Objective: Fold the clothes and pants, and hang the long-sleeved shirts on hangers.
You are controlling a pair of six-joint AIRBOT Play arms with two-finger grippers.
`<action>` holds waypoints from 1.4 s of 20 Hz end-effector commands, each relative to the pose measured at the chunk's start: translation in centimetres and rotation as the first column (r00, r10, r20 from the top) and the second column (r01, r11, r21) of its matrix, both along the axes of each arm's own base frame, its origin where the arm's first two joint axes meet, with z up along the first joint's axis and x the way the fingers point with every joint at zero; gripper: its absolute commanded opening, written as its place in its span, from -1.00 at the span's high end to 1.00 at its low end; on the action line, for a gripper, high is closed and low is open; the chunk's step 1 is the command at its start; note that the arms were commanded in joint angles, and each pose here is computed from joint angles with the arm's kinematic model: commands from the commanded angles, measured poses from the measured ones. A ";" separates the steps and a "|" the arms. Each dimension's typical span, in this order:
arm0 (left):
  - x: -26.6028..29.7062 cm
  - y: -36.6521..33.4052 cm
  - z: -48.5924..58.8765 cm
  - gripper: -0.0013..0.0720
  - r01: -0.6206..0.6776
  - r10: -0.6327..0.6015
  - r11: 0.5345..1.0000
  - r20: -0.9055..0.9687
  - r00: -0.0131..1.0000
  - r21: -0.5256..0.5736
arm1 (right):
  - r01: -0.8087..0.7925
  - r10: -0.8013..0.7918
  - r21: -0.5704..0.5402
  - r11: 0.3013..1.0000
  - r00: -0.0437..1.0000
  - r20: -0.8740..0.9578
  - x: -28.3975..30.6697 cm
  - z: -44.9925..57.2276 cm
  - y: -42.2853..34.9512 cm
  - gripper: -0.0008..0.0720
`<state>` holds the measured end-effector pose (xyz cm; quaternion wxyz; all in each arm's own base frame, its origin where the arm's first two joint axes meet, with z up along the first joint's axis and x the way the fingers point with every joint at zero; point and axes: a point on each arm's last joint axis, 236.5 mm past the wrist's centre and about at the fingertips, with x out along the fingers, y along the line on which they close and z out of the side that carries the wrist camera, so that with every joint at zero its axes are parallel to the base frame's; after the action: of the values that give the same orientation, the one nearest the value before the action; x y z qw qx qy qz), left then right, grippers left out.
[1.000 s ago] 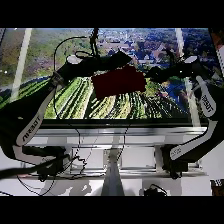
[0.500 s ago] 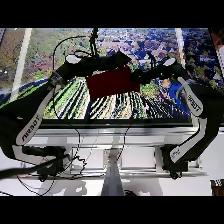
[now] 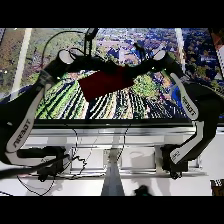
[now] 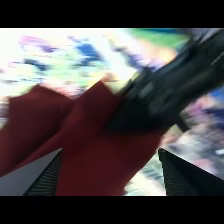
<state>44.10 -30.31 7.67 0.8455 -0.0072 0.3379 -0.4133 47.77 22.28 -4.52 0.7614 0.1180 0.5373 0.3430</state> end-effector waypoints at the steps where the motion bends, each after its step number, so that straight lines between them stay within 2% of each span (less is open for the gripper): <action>1: 1.7 6.9 2.1 -0.92 -0.044 -0.024 0.956 0.225 0.974 0.292 | 0.151 -0.139 -0.092 0.984 0.982 0.125 4.2 4.7 -6.0 0.94; 2: 2.0 8.4 3.1 -0.92 -0.072 -0.018 0.942 0.261 0.965 0.328 | 0.235 -0.219 -0.107 0.966 0.965 0.143 5.1 6.1 -8.8 0.94; 4: 2.3 10.5 5.0 -0.92 -0.129 0.025 0.934 0.298 0.954 0.334 | 0.399 -0.378 -0.133 0.907 0.912 0.161 5.9 8.3 -15.2 0.94; 7: 2.2 12.1 6.9 -0.92 -0.165 0.054 0.933 0.327 0.944 0.321 | 0.644 -0.626 -0.173 0.745 0.765 0.150 4.7 11.0 -25.7 0.94; 11: 0.9 12.3 6.1 -0.93 -0.126 0.029 0.930 0.272 0.962 0.345 | 0.900 -0.896 -0.208 0.383 0.416 0.153 -0.8 15.1 -39.3 0.94; 13: 0.3 12.2 5.6 -0.93 -0.102 0.014 0.929 0.241 0.970 0.357 | 0.956 -0.956 -0.228 0.185 0.229 0.184 -4.8 17.1 -44.7 0.94; 15: 0.1 12.1 5.4 -0.93 -0.095 0.009 0.928 0.232 0.973 0.360 | 0.958 -0.969 -0.283 0.052 0.118 0.219 -9.3 18.3 -48.7 0.94; 17: 0.1 12.2 5.4 -0.93 -0.095 0.010 0.928 0.232 0.973 0.360 | 0.921 -0.978 -0.389 -0.030 0.053 0.200 -14.1 17.6 -51.0 0.94; 19: 0.1 12.2 5.4 -0.93 -0.095 0.009 0.928 0.232 0.973 0.360 | 0.868 -0.986 -0.490 -0.083 -0.002 0.164 -18.1 16.5 -52.2 0.94; 23: 0.1 12.2 5.4 -0.93 -0.095 0.010 0.928 0.232 0.973 0.360 | 0.838 -0.991 -0.534 -0.113 -0.053 0.126 -20.7 15.8 -52.8 0.89; 24: 0.1 12.2 5.4 -0.93 -0.095 0.010 0.928 0.232 0.973 0.360 | 0.837 -0.991 -0.536 -0.112 -0.052 0.125 -20.8 15.8 -52.8 0.36; 25: 0.1 12.2 5.4 -0.93 -0.095 0.010 0.928 0.232 0.973 0.360 | 0.837 -0.991 -0.536 -0.110 -0.049 0.126 -20.7 15.8 -52.8 -0.35; 26: 0.1 12.2 5.3 -0.93 -0.094 0.010 0.928 0.229 0.973 0.361 | 0.837 -0.991 -0.537 -0.104 -0.043 0.125 -20.7 15.8 -52.8 -0.69; 28: 0.2 12.1 5.1 -0.93 -0.093 0.009 0.928 0.226 0.974 0.362 | 0.837 -0.992 -0.539 -0.094 -0.034 0.121 -20.4 15.5 -52.6 -0.64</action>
<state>44.22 -18.18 12.92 0.8750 0.1893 0.3120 -0.3180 27.97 -30.35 11.29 0.6865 0.3277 0.4652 -0.4527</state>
